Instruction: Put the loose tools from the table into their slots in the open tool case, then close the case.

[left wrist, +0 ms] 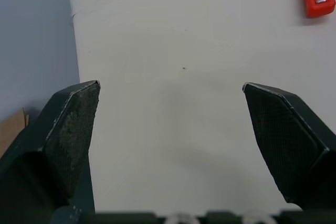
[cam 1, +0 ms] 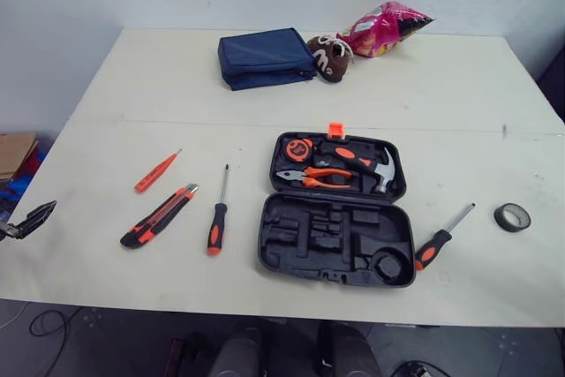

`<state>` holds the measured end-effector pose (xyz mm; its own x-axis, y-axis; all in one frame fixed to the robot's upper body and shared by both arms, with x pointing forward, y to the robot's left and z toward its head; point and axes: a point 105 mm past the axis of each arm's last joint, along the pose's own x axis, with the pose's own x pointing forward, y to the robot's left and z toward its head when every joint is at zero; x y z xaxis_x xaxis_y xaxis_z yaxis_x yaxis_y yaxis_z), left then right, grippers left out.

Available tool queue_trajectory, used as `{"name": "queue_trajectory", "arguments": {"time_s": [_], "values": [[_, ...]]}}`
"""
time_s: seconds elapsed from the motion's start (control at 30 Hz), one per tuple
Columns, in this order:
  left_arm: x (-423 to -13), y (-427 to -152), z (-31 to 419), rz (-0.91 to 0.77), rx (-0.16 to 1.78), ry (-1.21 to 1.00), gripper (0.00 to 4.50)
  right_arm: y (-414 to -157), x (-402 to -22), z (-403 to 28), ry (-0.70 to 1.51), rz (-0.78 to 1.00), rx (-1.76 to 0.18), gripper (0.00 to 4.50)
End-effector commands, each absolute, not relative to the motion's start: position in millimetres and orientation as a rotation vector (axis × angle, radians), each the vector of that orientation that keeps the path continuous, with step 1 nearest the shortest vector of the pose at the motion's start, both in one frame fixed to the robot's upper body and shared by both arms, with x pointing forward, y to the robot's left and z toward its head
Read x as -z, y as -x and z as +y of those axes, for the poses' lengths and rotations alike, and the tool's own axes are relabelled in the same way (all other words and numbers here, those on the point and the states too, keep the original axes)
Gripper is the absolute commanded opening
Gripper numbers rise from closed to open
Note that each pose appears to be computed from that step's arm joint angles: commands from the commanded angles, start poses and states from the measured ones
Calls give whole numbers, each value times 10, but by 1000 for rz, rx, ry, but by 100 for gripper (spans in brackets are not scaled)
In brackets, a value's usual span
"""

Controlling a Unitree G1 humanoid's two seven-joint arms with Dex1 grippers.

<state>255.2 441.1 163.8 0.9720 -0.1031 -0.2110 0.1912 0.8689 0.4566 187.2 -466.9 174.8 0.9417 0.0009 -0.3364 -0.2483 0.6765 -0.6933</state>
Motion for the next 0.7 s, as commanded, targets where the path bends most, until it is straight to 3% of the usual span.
{"name": "queue_trajectory", "arguments": {"time_s": [0.03,0.3,0.47,0.6,0.7], "values": [[-1802,-2541,4350,135,203,-482,444,-1941,-1824,-4582,786,242,-141,450],[-1985,-2759,3542,31,527,-375,444,-2214,-1924,-3830,537,127,-393,450],[-1917,-2845,2886,64,753,-376,444,-2293,-1866,-3273,507,155,-583,450],[-1803,-2873,2403,94,897,-417,444,-2420,-1839,-3129,523,144,-608,450],[-1743,-2965,2083,87,949,-430,450,-2524,-1746,-3046,543,160,-634,363]]}}
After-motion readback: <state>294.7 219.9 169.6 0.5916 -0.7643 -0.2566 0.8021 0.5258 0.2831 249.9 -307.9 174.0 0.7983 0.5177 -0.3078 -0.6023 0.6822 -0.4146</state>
